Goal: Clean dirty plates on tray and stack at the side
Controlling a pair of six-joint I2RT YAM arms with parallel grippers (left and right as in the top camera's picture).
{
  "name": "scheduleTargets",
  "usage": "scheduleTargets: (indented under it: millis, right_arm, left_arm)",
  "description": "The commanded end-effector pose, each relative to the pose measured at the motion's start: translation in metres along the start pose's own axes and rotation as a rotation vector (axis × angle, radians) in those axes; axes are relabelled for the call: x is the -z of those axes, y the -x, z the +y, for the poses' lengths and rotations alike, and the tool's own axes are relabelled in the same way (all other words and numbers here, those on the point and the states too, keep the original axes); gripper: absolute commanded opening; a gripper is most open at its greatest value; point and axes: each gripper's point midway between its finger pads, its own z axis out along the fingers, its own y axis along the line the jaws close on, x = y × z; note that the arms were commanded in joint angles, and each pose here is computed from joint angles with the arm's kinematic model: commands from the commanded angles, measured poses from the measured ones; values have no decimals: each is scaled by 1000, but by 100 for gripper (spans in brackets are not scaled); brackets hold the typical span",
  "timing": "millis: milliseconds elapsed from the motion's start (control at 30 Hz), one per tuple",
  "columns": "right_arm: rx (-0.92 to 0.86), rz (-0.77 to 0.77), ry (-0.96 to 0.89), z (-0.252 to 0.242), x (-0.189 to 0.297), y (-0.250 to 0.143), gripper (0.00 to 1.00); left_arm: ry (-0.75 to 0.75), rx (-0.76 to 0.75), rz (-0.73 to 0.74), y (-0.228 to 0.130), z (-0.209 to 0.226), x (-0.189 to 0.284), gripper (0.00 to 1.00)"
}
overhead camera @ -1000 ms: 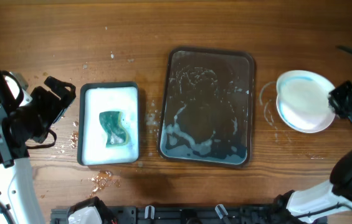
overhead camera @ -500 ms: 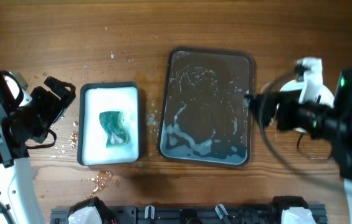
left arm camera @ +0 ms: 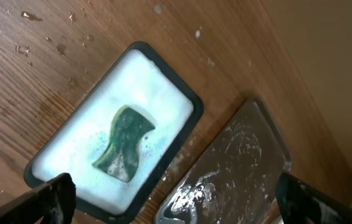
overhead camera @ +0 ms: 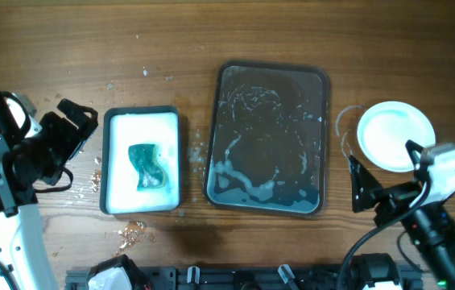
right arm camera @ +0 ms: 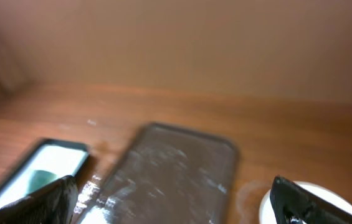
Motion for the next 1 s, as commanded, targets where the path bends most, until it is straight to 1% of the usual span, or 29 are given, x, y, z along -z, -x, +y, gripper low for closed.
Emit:
scheduleTargets:
  millis: [0,33,100,167,233,300,333,367,467,833,967]
  right_arm:
    - [0,8,-81,-21,-19,-63,100]
    - [-2,2,-80,-24,-30,-87,100]
    - [-37,-19,-80,-29,-48,-119,100]
    - [-72,-64,-77,-34,-64,-140,100]
    - [-130,-143,-68,-37,-76,-148,100]
    - [-224,-218,-52,-41,-89,-153,100]
    - [-252,-302,-31,-41,-89,-143,100]
    - [-292,-316,-31,-43,-89,-141,100]
    - [-354,-290,-32,-44,-91,-148,100]
    - [-355,-282,-34,-44,-92,-150,100]
    - [-355,-282,-34,-44,-92,-150,100]
  left_arm:
    - [-18,-13,-7,3,-4,4,100]
    - [-18,-13,-8,3,-4,4,100]
    - [-18,-13,-8,3,-4,4,100]
    - [-17,-12,-7,3,-4,4,100]
    - [-18,-13,-8,3,-4,4,100]
    - [-18,-13,-7,3,-4,4,100]
    - [-18,-13,-8,3,-4,4,100]
    - [-18,-13,-7,3,-4,4,100]
    - [-18,-13,-7,3,-4,4,100]
    - [-18,-13,-8,3,-4,4,100]
    - [-19,-42,-1,-3,-8,3,100]
